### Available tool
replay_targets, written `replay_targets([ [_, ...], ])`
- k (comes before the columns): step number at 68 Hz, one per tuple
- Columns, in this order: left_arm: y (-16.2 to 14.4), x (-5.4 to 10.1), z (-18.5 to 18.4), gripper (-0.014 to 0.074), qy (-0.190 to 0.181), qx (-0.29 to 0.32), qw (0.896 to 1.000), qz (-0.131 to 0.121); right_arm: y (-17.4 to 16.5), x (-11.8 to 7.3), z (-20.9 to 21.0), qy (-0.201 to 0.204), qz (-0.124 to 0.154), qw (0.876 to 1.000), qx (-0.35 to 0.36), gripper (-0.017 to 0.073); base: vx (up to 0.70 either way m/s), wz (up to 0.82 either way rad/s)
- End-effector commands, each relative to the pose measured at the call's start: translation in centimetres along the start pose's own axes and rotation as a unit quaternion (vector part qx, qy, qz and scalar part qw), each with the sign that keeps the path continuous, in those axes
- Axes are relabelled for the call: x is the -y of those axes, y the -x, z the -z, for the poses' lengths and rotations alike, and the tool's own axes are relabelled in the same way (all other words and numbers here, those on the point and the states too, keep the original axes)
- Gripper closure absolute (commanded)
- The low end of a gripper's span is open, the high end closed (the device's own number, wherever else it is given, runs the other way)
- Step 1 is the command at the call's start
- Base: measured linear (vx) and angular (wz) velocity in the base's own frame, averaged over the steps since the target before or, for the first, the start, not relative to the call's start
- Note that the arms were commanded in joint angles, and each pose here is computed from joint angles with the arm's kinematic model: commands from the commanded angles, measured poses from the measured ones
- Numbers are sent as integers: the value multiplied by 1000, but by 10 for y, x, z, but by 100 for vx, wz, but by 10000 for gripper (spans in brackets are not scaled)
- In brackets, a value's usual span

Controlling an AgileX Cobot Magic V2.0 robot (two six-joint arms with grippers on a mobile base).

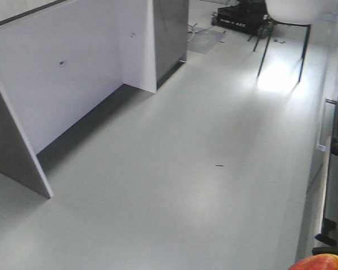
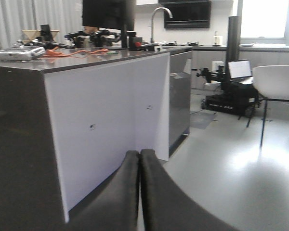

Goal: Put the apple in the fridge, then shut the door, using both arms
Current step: 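Drive the base away from the counter holding the apple in the right gripper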

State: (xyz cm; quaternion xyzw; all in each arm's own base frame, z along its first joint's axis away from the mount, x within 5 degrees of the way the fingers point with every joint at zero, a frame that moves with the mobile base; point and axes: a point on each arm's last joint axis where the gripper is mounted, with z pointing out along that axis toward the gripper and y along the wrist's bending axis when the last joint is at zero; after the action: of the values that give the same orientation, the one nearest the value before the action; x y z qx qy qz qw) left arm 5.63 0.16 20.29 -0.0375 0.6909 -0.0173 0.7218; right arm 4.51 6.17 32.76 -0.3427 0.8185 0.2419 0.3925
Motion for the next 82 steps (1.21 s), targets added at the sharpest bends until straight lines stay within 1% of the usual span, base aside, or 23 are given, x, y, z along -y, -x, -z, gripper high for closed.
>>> replay_targets([
  [1,5,0,1,600,-1,41,999,8,13,-1,5,-1,0,999,45,368,-13,64],
  [55,5,0,1,600,-1,41,999,8,12,-1,5,-1,0,999,44,368,-14,57],
  [82,5,0,1,600,-1,41,999,8,13,-1,5,-1,0,999,46,368,-11,44],
])
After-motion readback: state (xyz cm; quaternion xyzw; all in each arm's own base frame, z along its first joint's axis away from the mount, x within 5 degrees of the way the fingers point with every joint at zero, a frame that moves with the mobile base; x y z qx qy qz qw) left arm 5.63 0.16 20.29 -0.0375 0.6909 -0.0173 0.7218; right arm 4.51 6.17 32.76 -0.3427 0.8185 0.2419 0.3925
